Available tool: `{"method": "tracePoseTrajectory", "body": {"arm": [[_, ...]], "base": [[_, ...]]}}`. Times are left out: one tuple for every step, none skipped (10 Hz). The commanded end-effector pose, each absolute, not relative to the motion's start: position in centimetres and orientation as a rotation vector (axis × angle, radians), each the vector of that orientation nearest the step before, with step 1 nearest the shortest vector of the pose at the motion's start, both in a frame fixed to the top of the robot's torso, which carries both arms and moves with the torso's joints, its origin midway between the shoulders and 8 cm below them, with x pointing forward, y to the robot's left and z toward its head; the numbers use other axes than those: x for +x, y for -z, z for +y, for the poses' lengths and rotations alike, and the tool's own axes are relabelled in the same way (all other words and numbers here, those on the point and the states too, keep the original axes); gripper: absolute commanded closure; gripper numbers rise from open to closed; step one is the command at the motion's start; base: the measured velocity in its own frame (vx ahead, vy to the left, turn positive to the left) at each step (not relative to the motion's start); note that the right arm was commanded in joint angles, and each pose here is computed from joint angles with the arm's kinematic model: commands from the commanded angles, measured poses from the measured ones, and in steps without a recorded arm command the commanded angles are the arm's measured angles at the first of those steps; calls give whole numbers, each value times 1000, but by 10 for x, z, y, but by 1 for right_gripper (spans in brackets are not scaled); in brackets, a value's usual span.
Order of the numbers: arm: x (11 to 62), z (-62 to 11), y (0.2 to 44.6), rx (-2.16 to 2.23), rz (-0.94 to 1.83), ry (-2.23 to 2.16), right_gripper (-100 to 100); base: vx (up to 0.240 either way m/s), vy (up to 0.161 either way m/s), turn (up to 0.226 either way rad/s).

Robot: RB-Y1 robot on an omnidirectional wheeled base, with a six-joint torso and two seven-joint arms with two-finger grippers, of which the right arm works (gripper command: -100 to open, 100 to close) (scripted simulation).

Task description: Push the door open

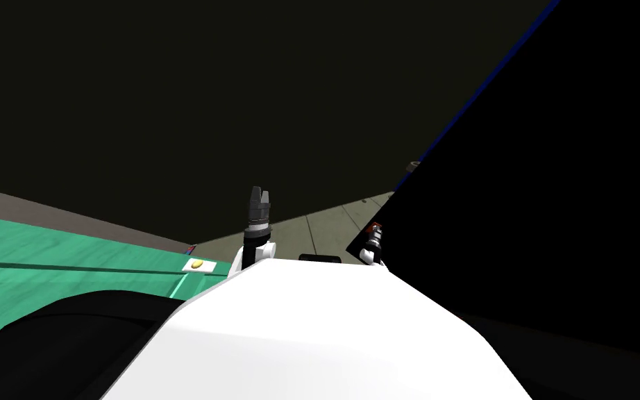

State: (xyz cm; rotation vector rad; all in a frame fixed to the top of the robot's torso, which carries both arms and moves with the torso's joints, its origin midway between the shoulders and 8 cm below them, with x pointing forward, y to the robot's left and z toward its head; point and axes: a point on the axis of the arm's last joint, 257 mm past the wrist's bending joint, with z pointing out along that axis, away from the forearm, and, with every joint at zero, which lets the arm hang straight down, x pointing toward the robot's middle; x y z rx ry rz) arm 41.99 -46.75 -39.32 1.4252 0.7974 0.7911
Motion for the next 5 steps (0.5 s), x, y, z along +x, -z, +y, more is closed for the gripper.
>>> {"method": "tracePoseTrajectory", "body": {"arm": [[420,-467,393,1425,797,-791,100],[414,-480,392,1430,772,-769,100],[411,-484,392,1434,762,-759,100],[408,-490,392,1438,750,-748,100],[402,-498,392,1445,731,-729,100]], "base": [[71,19,-35],[153,-13,-40],[228,-7,-52],[220,-33,-43],[221,-29,-31]]}}
